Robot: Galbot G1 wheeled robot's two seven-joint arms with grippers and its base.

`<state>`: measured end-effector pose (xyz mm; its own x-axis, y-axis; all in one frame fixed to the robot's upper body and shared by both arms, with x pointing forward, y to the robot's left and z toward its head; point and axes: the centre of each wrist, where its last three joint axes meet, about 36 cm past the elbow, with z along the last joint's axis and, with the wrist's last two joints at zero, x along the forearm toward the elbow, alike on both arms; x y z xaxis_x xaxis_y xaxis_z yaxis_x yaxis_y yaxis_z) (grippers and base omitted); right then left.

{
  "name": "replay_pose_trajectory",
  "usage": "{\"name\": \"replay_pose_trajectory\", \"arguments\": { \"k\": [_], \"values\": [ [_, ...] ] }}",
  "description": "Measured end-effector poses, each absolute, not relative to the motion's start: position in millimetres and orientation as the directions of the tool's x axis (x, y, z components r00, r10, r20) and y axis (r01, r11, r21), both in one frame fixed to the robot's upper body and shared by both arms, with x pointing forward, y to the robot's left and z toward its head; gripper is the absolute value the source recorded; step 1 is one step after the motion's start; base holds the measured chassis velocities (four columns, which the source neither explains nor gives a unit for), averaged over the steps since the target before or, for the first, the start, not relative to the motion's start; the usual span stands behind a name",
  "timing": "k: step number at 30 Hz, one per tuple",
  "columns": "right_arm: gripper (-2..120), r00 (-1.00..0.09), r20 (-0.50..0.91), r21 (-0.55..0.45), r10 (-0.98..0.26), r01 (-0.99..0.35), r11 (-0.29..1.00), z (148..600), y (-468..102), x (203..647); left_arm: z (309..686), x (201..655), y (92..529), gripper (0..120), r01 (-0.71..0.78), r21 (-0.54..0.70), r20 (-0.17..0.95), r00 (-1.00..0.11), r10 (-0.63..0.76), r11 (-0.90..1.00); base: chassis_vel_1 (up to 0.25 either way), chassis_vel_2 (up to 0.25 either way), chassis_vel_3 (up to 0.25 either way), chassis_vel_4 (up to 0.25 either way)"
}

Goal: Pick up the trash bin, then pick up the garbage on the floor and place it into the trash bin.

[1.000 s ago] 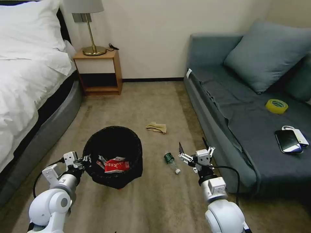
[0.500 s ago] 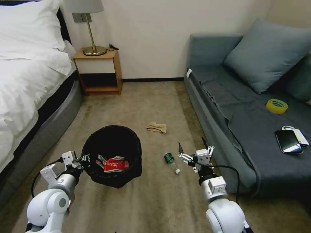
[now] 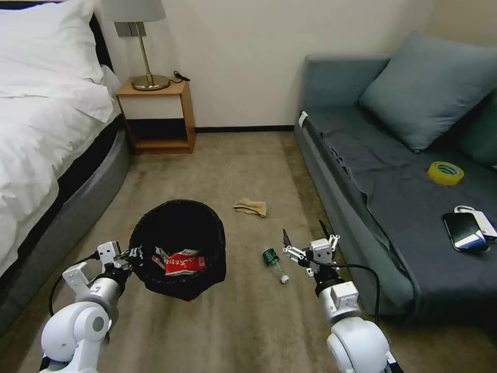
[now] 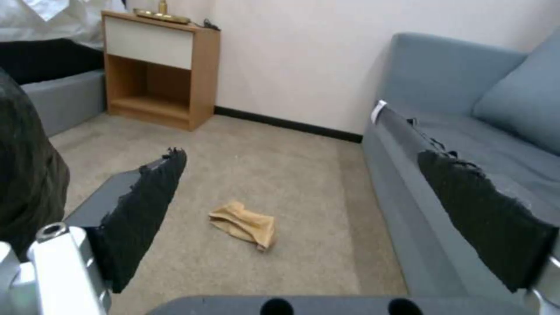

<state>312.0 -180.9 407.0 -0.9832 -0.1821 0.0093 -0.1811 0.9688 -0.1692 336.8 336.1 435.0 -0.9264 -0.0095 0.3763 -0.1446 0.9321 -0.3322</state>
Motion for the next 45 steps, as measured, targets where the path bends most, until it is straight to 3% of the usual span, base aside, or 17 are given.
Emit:
{"name": "replay_pose_trajectory", "arguments": {
  "k": [32, 45],
  "values": [
    [100, -0.98, 0.051, -0.166, -0.191, -0.197, 0.966, 395.0, -176.3, 317.6, 435.3, 337.6, 342.3, 4, -0.144, -0.338, 0.376, -0.926, -0.007, 0.93, -0.028, 0.031, 0.029, -0.031],
    [100, -0.973, 0.109, -0.14, -0.203, -0.217, 0.966, 367.4, -167.8, 336.7, 434.2, 342.9, 349.2, 4, -0.155, -0.335, 0.366, -0.931, -0.023, 0.929, -0.051, 0.049, 0.058, -0.062]
  ]
}}
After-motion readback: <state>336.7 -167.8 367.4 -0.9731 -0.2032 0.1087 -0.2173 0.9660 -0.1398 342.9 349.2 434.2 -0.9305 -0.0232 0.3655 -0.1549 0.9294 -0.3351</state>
